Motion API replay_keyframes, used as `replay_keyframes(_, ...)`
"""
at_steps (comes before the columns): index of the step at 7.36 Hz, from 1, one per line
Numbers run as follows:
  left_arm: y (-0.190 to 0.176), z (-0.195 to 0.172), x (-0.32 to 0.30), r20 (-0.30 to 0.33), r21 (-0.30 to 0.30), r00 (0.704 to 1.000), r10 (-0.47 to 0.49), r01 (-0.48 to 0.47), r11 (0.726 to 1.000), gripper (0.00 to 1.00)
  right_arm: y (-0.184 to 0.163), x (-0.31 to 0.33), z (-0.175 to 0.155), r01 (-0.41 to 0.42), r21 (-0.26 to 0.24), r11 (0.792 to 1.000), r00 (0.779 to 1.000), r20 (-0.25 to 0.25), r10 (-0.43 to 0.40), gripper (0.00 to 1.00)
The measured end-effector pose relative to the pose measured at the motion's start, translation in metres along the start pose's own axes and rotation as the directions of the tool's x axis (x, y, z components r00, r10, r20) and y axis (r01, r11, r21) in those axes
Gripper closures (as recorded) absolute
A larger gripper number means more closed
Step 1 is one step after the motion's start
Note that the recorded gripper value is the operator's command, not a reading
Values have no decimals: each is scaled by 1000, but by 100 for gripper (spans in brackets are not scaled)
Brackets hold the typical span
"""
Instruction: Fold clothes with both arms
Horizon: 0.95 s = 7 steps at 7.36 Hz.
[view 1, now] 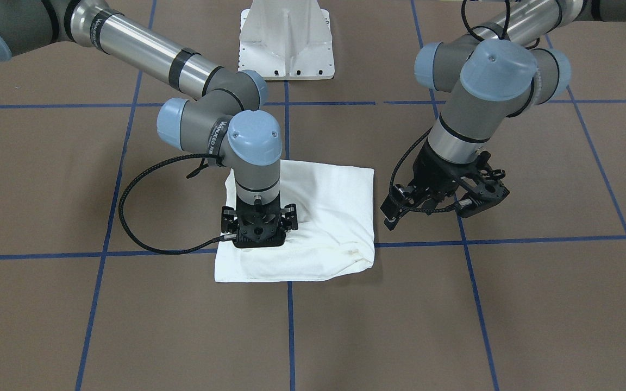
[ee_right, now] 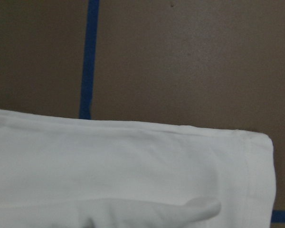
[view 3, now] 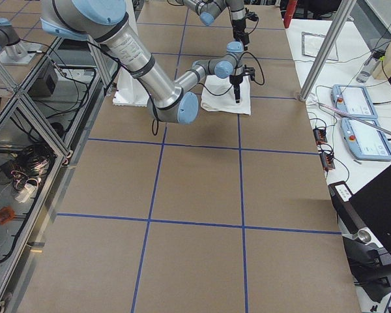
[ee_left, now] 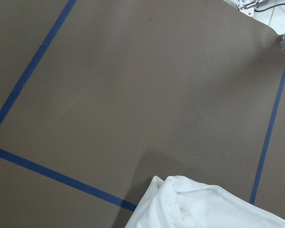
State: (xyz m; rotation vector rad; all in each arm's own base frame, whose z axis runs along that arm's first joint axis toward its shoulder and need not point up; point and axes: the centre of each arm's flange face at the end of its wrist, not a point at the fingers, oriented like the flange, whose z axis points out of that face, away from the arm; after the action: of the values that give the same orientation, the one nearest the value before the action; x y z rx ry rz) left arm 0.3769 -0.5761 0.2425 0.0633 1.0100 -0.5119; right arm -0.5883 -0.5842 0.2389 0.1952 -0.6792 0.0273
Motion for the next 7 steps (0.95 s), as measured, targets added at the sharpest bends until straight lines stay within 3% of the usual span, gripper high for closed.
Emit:
replay_keyframes(2, 0, 0, 0, -1, -1, 1000, 0, 0, 1000, 0, -24, 26, 12, 18, -2, 1000, 999, -44, -18, 0)
replay_keyframes(4, -3, -5, 1, -8, 4, 1000, 0, 0, 1000, 0, -41, 41, 6, 20, 7, 1000, 999, -49, -19, 0)
replay_keyframes(5, -8, -19, -2, -23, 14, 1000, 16, -15, 1000, 0, -59, 56, -10, 11, 13, 1000, 999, -30, -11, 0)
replay_keyframes(7, -12, -68, -50, -37, 43, 987, 156, -154, 987, 0, -109, 131, -65, -60, -6, 998, 996, 64, 61, 0)
